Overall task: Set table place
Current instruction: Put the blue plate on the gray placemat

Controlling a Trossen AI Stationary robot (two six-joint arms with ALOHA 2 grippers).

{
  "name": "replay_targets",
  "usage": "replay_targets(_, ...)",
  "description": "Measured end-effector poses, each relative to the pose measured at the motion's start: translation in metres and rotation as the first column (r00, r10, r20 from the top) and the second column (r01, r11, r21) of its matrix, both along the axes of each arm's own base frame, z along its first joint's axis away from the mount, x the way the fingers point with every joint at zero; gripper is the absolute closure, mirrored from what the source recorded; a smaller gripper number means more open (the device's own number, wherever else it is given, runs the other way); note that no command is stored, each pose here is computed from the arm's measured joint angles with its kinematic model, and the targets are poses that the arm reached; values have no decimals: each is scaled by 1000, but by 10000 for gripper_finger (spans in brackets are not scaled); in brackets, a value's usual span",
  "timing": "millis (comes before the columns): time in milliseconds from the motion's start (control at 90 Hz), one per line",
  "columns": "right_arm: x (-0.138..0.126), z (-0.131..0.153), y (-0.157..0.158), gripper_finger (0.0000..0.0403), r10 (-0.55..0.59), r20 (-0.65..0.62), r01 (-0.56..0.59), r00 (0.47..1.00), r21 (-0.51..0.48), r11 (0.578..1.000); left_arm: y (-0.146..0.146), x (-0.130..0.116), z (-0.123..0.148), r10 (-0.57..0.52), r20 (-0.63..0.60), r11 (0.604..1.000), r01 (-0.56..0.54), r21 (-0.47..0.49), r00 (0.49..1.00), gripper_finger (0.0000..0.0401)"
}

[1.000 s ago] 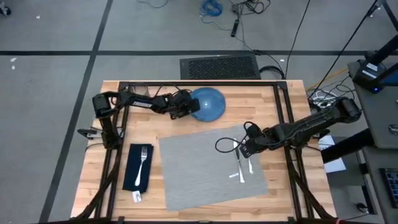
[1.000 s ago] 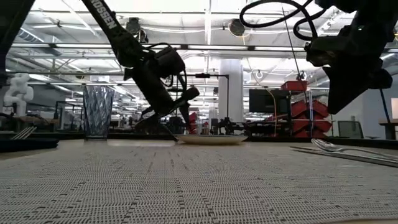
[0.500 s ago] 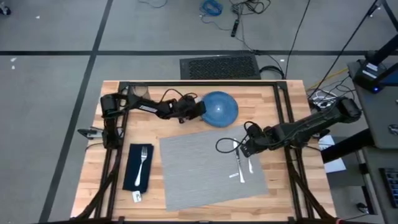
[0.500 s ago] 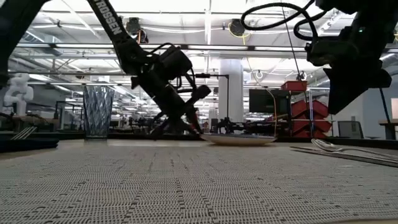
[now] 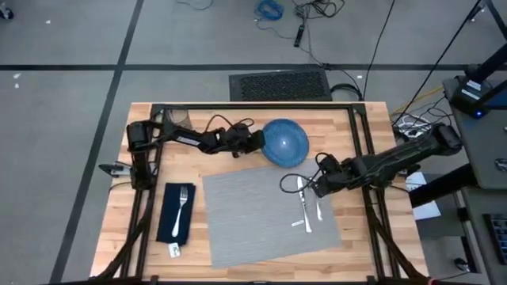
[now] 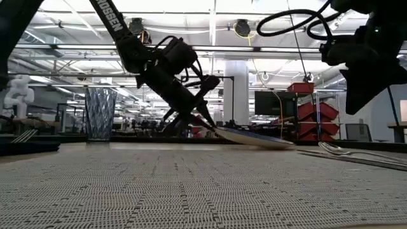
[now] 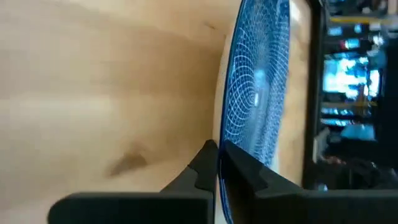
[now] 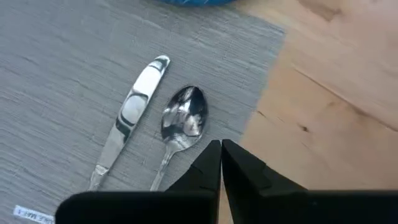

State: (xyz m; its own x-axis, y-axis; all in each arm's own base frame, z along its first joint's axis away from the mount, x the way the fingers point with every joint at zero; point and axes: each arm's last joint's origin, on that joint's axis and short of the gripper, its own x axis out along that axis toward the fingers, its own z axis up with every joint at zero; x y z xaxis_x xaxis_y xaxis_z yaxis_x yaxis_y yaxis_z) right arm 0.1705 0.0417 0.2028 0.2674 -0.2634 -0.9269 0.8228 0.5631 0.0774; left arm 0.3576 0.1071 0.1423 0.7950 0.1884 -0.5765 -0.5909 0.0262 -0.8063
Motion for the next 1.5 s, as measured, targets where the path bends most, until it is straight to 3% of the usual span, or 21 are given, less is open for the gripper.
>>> replay_targets(178,-7,4,-3,403,-7,-8,7,1000,-12,1000,-19,0,12,-97,-3,995,97,12,995,401)
replay_targets(378,-13,9,-5,403,-13,2,13,1000,-21,1000,-29,-18,28,-178,-159,982,187,42,971,401)
replay_targets(611,-15,12,-6,403,-15,26,16,1000,-21,1000,-43,-36,50,-318,-228,936,343,81,920,401)
replay_targets(844,-15,12,-7,403,-22,29,22,999,-20,1000,-75,-46,57,-500,-271,851,525,22,822,401)
replay_targets(1033,-13,12,-9,403,-39,37,40,999,-16,999,-110,-49,56,-667,-263,730,682,-46,697,401)
replay_targets(1233,-12,13,-12,403,-48,47,49,998,-11,999,-138,-58,52,-762,-306,623,774,-109,570,401)
replay_targets(1500,-9,14,-11,403,-46,84,46,995,2,999,-148,-66,47,-795,-366,561,816,-139,484,401)
